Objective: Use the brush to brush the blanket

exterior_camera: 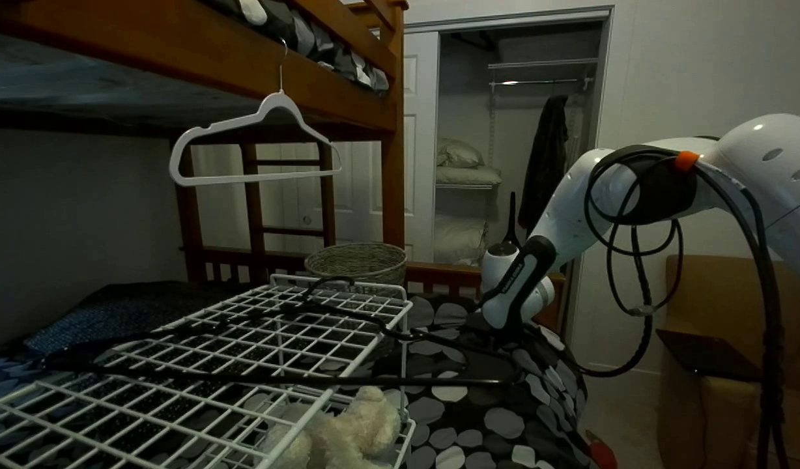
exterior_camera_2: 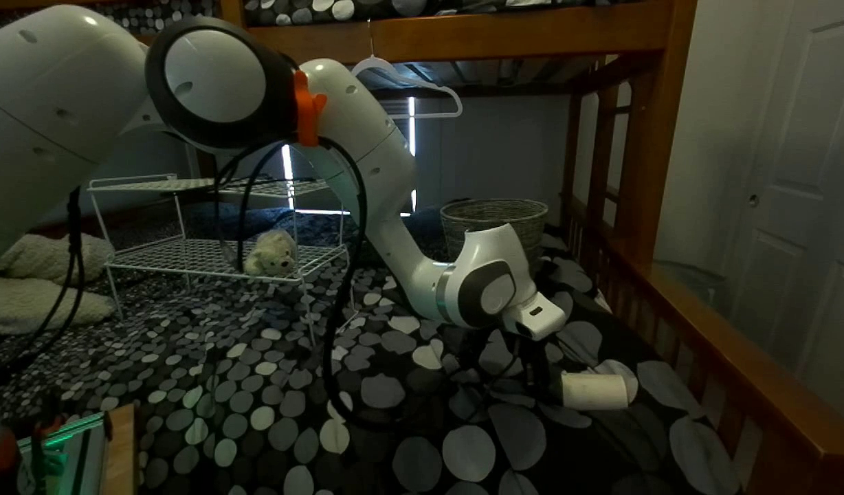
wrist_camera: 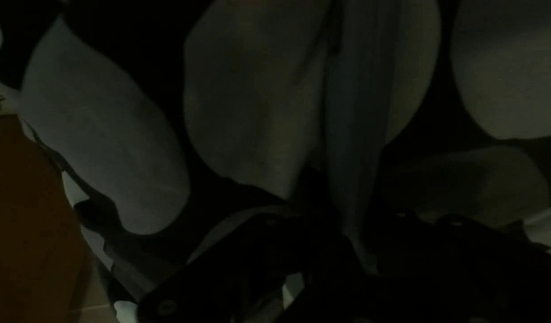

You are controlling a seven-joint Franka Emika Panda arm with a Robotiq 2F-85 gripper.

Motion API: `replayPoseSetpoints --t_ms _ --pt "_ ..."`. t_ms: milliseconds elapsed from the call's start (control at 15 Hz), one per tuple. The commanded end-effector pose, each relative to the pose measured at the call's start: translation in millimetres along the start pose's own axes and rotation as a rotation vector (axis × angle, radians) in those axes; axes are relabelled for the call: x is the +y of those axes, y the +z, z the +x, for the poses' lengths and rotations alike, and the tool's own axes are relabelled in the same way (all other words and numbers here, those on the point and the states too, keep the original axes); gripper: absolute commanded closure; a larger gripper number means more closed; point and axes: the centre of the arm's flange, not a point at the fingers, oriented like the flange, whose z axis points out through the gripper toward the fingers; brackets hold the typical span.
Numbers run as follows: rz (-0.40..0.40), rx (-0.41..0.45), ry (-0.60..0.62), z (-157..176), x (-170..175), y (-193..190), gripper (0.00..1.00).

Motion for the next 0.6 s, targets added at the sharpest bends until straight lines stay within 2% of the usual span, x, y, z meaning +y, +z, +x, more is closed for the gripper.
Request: replayPoseSetpoints --t_ms 0,400,533 --pt "-0.02 -0.116 0.077 1.5 35.2 12.4 0.95" --pt "-0.073 -0.256 0.17 10.4 56.6 19.6 0.95" --pt "-0.084 -0.279 0.201 13.3 62.0 19.8 0.95"
